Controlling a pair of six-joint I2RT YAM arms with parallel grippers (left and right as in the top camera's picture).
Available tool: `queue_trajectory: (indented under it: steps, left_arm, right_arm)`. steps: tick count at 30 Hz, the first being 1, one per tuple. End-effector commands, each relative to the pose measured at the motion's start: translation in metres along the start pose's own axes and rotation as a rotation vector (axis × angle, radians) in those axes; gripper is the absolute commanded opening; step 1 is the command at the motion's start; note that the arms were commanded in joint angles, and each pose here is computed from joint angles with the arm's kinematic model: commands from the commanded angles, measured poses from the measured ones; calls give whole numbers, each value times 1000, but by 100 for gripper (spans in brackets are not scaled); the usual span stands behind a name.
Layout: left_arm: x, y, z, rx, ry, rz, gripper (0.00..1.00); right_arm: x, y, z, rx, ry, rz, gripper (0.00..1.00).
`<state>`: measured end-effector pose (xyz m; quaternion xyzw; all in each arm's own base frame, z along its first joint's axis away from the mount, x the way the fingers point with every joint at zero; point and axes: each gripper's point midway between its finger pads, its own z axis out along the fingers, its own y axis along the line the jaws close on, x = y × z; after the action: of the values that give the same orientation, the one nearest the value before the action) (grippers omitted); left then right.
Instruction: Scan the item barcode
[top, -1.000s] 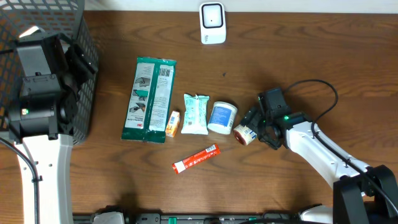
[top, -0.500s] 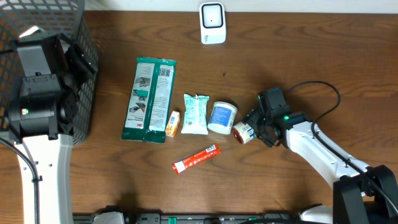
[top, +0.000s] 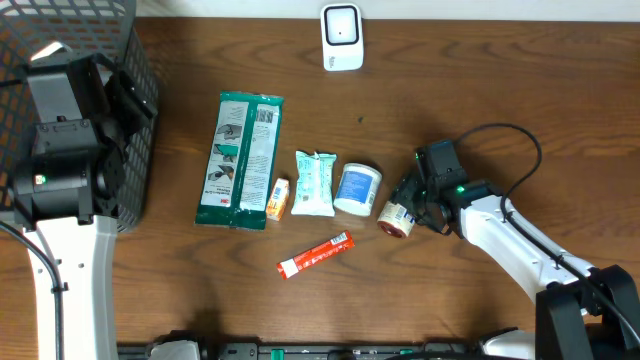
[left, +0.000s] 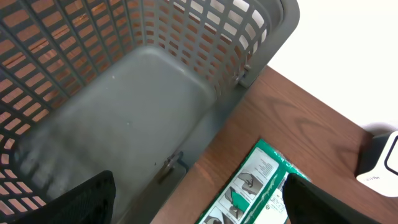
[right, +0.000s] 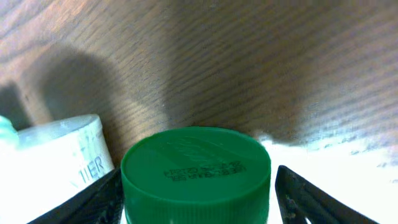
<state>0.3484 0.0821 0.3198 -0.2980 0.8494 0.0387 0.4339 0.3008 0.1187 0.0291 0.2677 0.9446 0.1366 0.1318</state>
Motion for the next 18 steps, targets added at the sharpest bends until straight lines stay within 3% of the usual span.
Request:
queue_trajectory:
  steps: [1,18]
  left_arm:
    - [-2,2,0,-10,-6,0,84]
    - [-2,2,0,-10,-5,0,84]
  right_arm:
    - [-6,-9,2,31,-20,-85,73]
    - [-2,-17,9,60,-9,-1,73]
